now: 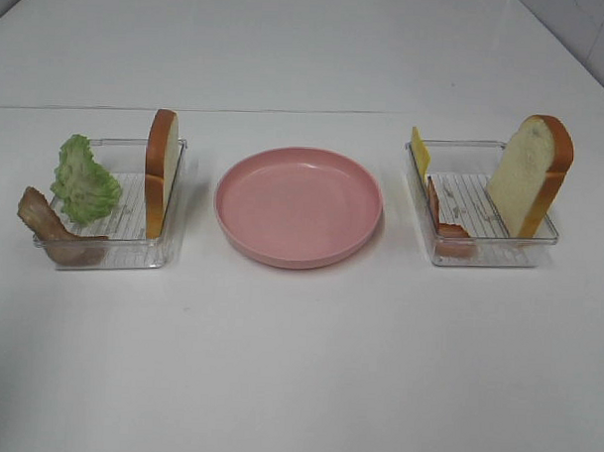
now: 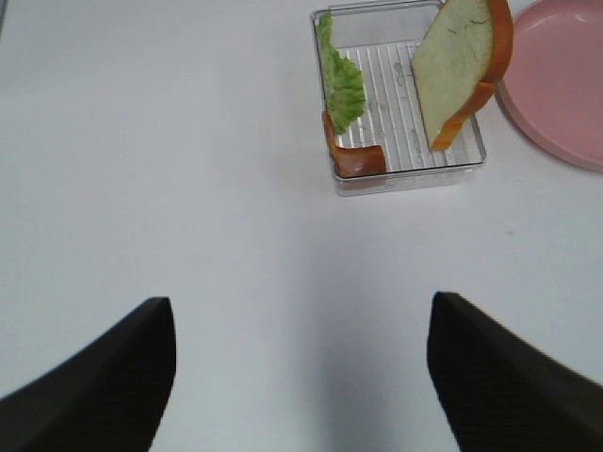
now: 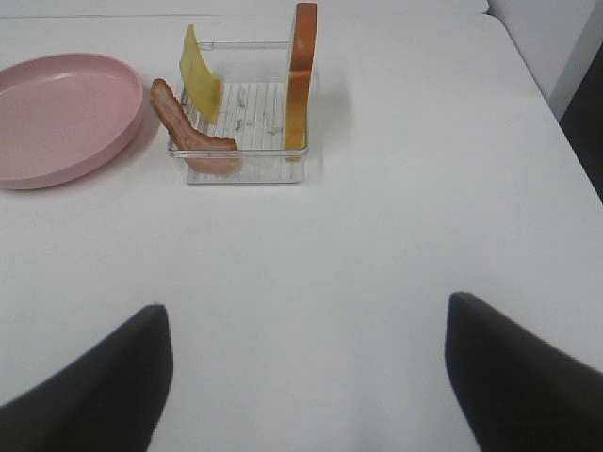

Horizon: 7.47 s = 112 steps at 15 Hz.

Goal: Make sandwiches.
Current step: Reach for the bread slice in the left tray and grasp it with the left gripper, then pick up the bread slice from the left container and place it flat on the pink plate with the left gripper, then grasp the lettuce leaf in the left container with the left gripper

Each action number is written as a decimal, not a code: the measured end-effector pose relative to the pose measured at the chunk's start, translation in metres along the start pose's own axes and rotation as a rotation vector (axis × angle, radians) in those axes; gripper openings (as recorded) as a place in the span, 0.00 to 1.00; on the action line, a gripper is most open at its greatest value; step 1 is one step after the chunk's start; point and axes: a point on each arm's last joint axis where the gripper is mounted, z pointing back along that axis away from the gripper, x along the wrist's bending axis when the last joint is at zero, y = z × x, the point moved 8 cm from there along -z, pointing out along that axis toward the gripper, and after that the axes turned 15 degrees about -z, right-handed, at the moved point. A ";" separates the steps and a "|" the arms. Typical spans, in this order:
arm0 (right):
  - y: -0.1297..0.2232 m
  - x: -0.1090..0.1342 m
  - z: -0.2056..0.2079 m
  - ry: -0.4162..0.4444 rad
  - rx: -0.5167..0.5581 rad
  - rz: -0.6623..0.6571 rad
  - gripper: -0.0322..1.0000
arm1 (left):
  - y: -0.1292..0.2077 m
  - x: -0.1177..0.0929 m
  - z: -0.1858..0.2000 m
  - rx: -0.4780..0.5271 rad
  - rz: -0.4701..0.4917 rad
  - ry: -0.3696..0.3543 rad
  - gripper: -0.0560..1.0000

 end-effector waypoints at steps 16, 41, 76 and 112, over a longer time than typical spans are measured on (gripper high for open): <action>0.000 0.000 0.000 0.000 0.000 0.000 0.76 | -0.139 -0.086 -0.199 0.415 -0.012 0.180 0.72; 0.000 0.001 0.000 -0.004 0.001 -0.002 0.76 | -0.126 -0.116 -0.301 0.520 -0.068 0.119 0.24; 0.000 0.001 0.000 -0.005 0.001 -0.002 0.76 | -0.157 -0.230 -0.345 0.373 0.219 0.808 0.46; 0.000 0.001 0.000 -0.006 0.001 -0.003 0.76 | -0.147 -0.021 -0.246 0.422 0.015 0.142 0.79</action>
